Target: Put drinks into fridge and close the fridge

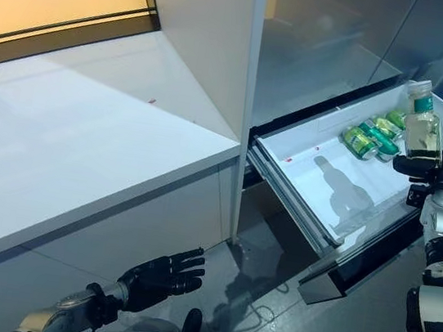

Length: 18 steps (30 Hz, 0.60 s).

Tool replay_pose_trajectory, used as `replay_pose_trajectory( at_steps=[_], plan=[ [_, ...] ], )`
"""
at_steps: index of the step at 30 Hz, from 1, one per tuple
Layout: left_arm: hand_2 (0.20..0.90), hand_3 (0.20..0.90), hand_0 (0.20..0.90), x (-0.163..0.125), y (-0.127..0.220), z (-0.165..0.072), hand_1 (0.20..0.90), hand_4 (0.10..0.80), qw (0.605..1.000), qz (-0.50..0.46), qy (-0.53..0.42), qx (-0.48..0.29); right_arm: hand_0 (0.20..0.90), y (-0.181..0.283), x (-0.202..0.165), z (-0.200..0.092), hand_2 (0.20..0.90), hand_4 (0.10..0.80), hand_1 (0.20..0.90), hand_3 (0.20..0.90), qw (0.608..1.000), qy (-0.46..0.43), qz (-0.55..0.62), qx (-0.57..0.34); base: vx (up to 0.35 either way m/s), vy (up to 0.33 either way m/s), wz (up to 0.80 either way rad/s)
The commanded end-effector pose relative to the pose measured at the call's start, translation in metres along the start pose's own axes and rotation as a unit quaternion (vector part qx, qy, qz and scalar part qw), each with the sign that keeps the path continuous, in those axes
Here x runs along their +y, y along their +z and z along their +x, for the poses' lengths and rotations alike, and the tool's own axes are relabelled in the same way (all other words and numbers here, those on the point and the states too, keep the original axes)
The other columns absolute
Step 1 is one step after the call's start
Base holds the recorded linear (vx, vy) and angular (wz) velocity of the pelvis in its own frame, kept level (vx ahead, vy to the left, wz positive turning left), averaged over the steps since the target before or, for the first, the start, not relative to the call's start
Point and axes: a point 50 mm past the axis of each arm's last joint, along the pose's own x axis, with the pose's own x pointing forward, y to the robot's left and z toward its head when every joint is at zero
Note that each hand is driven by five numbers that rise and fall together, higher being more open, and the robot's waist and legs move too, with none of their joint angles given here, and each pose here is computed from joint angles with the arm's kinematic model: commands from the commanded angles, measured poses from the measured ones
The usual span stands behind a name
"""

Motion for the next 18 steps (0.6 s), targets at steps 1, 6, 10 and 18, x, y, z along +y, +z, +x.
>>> replay_pose_trajectory(
  at_steps=[1,6,10,18],
  plan=[
    [0.9,0.9,0.9,0.004,-0.01,-0.001,0.9,0.8,0.999,0.052,0.009,0.013,0.3,0.063,-0.032,0.001,0.3,0.1,0.3,0.2,0.995,-0.034,0.008,-0.094,0.031,-0.071,0.07],
    [0.9,0.9,0.9,0.031,-0.009,-0.002,0.9,0.8,0.992,0.085,0.093,0.024,0.3,0.059,-0.024,0.003,0.3,0.1,0.3,0.2,0.997,-0.02,-0.009,-0.073,-0.078,-0.079,0.05],
    [0.9,0.9,0.9,0.048,0.008,-0.001,0.9,0.8,0.983,0.106,0.151,0.019,0.3,0.064,-0.016,0.002,0.3,0.1,0.3,0.2,0.998,-0.003,-0.03,-0.055,-0.175,-0.101,0.07],
    [0.9,0.9,0.9,0.058,0.015,-0.006,0.9,0.8,0.976,0.116,0.184,0.014,0.3,0.061,-0.016,0.003,0.3,0.1,0.3,0.2,0.995,0.022,-0.096,-0.014,-0.033,-0.048,0.04]
  ],
)
